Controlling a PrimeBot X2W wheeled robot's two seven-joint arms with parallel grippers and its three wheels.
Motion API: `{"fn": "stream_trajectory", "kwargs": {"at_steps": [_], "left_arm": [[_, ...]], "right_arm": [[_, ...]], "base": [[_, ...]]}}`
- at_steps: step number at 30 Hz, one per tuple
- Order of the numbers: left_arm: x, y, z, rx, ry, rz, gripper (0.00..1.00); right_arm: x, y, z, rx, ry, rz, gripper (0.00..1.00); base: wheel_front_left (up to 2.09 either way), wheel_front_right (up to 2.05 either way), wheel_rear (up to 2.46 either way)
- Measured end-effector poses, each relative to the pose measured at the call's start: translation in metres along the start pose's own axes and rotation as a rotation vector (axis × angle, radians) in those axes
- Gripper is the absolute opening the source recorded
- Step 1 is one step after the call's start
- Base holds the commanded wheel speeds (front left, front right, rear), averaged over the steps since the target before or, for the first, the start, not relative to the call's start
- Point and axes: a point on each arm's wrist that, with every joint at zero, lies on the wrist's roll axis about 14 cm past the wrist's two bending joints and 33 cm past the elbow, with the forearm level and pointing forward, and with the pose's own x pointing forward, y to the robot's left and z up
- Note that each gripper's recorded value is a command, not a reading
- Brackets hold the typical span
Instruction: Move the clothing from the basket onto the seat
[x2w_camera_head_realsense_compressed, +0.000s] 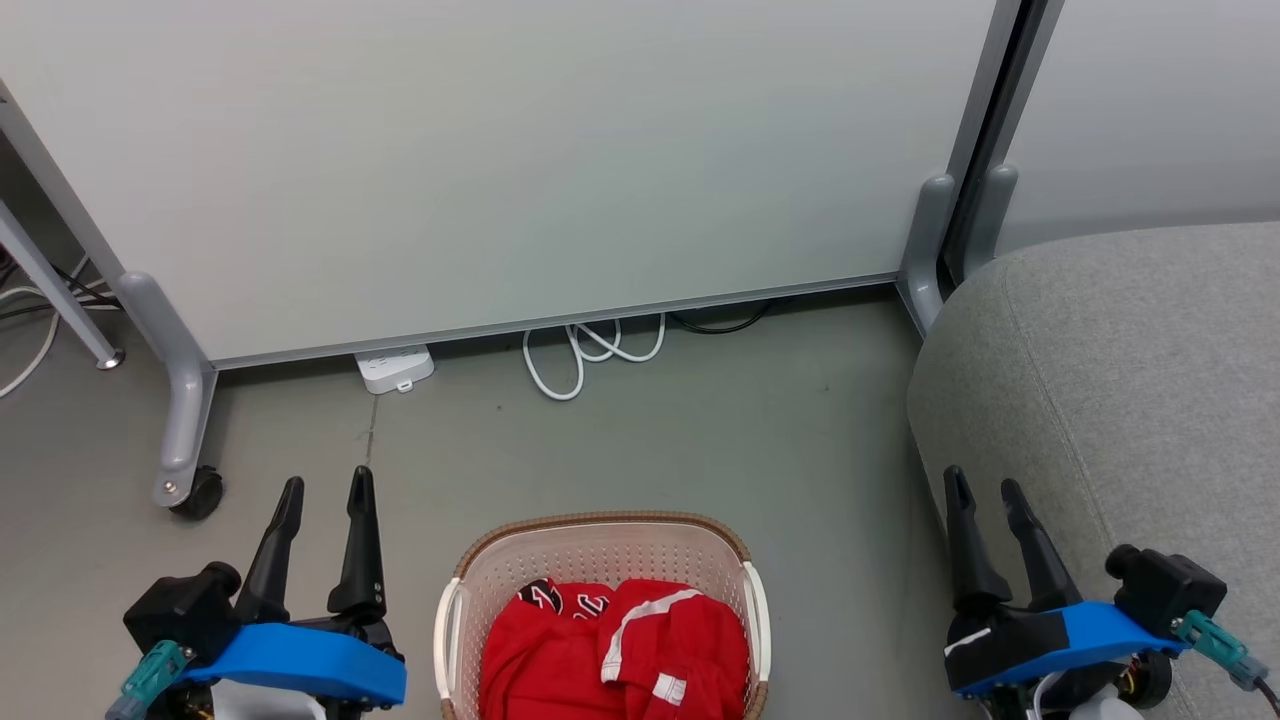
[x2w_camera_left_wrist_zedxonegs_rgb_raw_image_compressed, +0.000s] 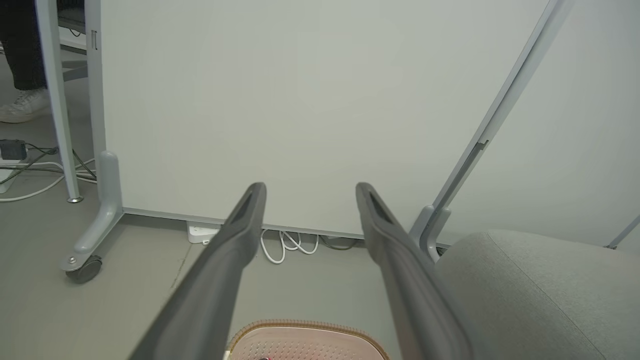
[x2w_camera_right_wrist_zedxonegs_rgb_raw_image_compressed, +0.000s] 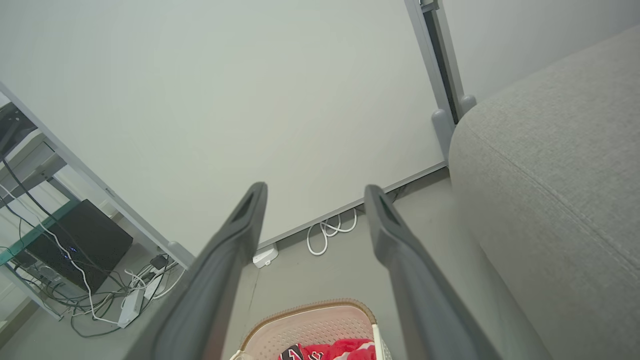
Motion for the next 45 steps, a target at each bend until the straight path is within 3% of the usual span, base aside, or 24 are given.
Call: {"fn": "stream_trajectory", "kwargs": {"at_steps": [45], "left_arm": [[-0.002,-0.011,-0.004,0.313,-0.022,-0.086,1.00]], "right_arm": [[0.000,0.013,-0.004,-0.340,-0.016,0.084,1.00]], "base": [[0.00,0.00,0.00]]}}
